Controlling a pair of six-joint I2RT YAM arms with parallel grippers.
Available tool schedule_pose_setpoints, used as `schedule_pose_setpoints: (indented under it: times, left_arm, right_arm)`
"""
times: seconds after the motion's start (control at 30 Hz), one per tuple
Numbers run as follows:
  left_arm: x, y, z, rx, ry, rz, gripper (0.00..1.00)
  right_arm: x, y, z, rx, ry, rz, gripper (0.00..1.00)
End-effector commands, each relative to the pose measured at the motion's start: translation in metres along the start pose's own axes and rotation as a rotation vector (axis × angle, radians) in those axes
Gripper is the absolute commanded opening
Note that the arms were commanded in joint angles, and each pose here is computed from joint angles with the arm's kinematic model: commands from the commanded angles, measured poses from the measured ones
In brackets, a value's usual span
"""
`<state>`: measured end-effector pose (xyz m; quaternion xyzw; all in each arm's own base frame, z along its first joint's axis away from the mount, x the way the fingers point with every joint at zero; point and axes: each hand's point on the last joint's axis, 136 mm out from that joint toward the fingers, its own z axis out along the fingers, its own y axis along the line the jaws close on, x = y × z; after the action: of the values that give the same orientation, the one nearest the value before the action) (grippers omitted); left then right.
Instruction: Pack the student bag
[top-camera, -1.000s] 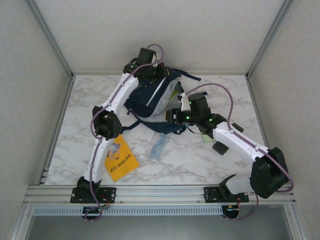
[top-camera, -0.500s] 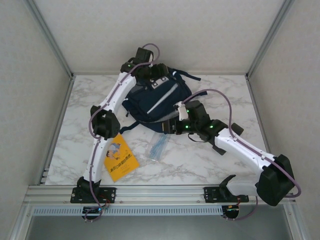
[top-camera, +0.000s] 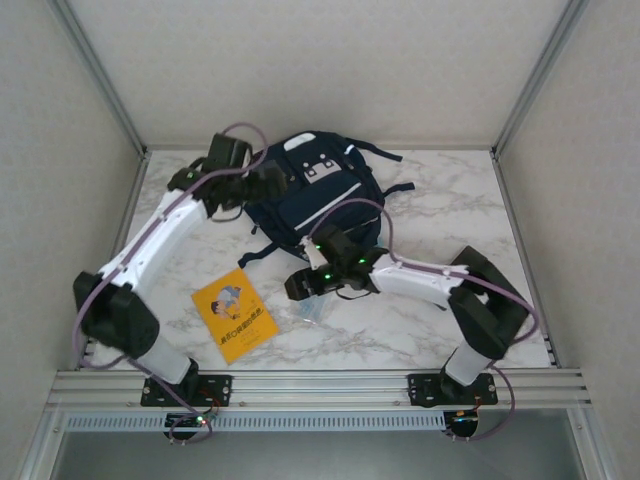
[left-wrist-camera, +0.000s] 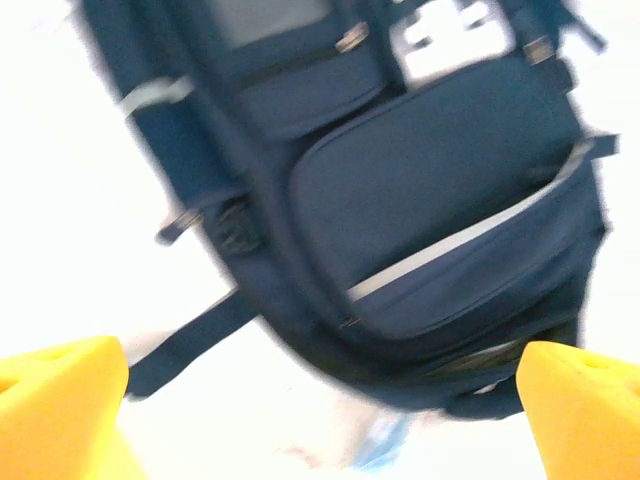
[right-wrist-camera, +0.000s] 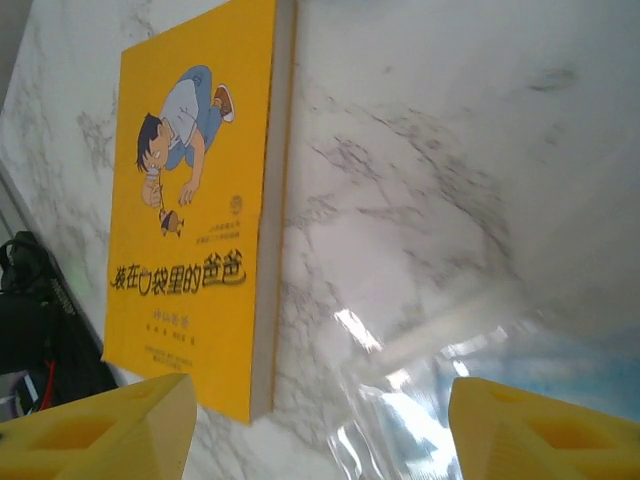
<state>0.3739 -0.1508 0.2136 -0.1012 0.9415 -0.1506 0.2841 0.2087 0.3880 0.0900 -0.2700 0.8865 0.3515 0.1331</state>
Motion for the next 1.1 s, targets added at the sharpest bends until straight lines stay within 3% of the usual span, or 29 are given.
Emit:
schedule_pose_setpoints:
  times: [0.0,0.23,0.33,0.4,0.47,0.57,0.7,0.93,1.07]
  left_arm:
    - [0.044,0.061,0.013,-0.133,0.049,-0.106,1.0]
    - [0.105,0.131,0.005,-0.23,0.095,-0.268,1.0]
    - [0.127,0.152,0.009,-0.261,0.095,-0.34,0.96]
    - [0.142,0.163,0.014,-0.267,0.1,-0.386,0.86]
    - [0.153,0.169,0.02,-0.259,0.1,-0.426,0.67]
    - [0.166,0.176,0.029,-0.264,0.107,-0.447,0.48]
    - [0.181,0.185,0.04,-0.286,0.128,-0.465,0.48]
    - [0.197,0.194,0.049,-0.291,0.124,-0.502,0.48]
    - [0.201,0.197,0.051,-0.292,0.112,-0.515,0.48]
  right_arm:
    - [-0.016,0.03,0.027,-0.04,-0.006,-0.087,0.69]
    - [-0.016,0.044,0.071,0.005,0.052,-0.134,0.7]
    - [-0.013,0.039,0.083,0.042,0.074,-0.13,0.7]
    - [-0.013,0.037,0.091,0.05,0.084,-0.119,0.7]
    - [-0.011,0.036,0.097,0.058,0.094,-0.117,0.7]
    - [-0.009,0.035,0.103,0.066,0.11,-0.116,0.69]
    - [-0.008,0.045,0.105,0.032,0.121,-0.123,0.63]
    - [-0.01,0.083,0.096,-0.133,0.136,-0.107,0.44]
    - [-0.013,0.097,0.084,-0.166,0.117,-0.118,0.41]
